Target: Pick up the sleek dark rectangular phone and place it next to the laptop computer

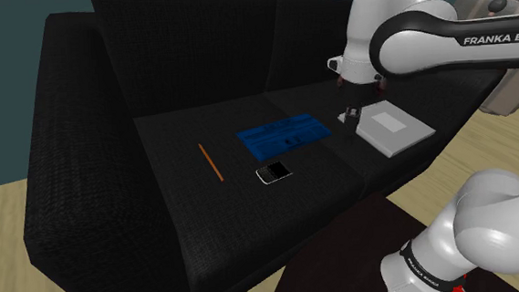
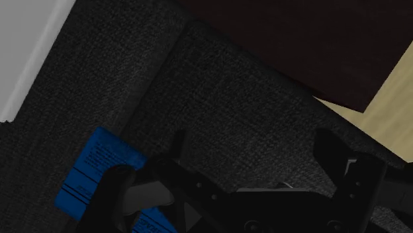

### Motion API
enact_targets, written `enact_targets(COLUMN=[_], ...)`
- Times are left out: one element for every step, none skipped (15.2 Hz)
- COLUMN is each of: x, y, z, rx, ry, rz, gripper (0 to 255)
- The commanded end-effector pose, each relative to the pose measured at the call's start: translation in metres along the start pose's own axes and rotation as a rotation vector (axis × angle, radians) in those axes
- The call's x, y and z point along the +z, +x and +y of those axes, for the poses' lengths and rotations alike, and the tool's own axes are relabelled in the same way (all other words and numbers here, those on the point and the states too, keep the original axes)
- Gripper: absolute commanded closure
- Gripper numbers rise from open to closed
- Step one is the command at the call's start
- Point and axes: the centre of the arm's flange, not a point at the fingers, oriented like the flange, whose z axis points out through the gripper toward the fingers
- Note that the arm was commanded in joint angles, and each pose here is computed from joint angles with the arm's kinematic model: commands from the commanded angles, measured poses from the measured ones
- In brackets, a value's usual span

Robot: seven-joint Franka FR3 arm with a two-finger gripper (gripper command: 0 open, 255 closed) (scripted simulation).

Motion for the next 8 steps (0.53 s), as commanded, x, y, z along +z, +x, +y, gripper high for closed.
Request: enact_targets(x=[0.013,0.019,0.025,0.031,0.037,0.042,0.048,0.053], y=[0.022,0.031,0.04,0.05,0.059,0.068,0.077,0.086], z=[-0.001,-0.004,-0.007,-0.01,-0.014,-0.018,-0.023,-0.028], rx=[-0.098,-0.146,-0.193,-0.24,-0.288,-0.335,-0.382,-0.43], ry=[-0.004,-0.005,-0.006,-0.007,-0.008,-0.009,-0.011,-0.012], rz=[0.029,0.042,0.055,0.068,0.082,0.095,0.108,0.121], gripper=[0,0,0,0,0,0,0,0])
